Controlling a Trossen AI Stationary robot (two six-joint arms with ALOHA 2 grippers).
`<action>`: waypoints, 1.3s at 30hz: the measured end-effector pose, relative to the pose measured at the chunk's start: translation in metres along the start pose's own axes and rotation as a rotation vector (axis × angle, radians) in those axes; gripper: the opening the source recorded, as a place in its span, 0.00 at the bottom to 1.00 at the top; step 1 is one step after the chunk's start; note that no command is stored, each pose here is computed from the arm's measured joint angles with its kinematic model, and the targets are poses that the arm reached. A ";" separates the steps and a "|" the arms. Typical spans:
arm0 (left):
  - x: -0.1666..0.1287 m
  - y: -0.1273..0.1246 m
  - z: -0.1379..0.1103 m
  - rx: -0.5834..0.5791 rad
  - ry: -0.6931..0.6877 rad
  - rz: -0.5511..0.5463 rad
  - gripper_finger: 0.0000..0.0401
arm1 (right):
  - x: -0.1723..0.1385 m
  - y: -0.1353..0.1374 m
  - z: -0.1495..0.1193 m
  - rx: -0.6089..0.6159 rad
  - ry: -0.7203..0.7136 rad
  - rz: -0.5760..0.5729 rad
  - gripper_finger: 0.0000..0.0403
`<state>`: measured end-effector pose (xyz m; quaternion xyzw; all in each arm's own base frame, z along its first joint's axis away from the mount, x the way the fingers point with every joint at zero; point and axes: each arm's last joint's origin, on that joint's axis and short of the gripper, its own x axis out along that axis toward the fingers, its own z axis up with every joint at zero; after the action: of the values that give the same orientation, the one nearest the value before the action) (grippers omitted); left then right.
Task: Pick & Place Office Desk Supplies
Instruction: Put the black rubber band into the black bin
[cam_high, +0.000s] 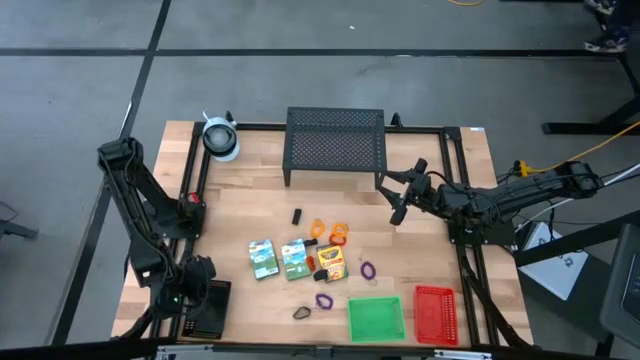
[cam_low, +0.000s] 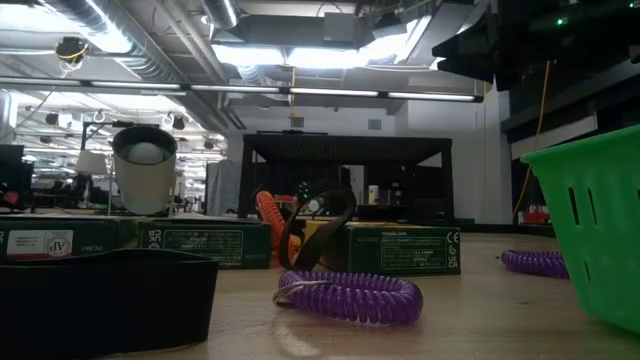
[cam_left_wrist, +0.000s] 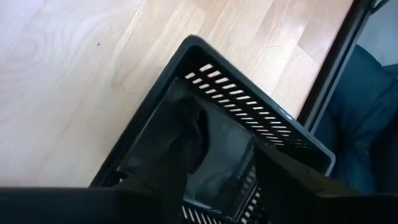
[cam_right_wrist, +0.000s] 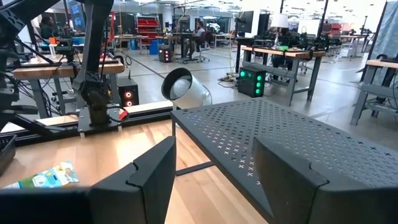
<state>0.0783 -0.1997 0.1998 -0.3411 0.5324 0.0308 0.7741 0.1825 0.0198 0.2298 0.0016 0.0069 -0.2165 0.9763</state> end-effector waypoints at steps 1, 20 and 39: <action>0.000 0.000 0.000 0.015 -0.017 -0.002 0.49 | 0.000 0.000 0.000 0.000 0.000 0.000 0.53; -0.004 -0.044 0.087 0.511 -0.678 -0.022 0.50 | 0.000 0.000 0.006 0.046 -0.052 0.005 0.53; 0.107 -0.070 0.185 0.736 -0.246 0.012 0.50 | 0.000 0.001 0.004 0.042 -0.036 0.030 0.53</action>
<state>0.3021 -0.1834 0.1817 -0.0314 0.4129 -0.1170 0.9027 0.1829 0.0206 0.2339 0.0185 -0.0151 -0.2017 0.9792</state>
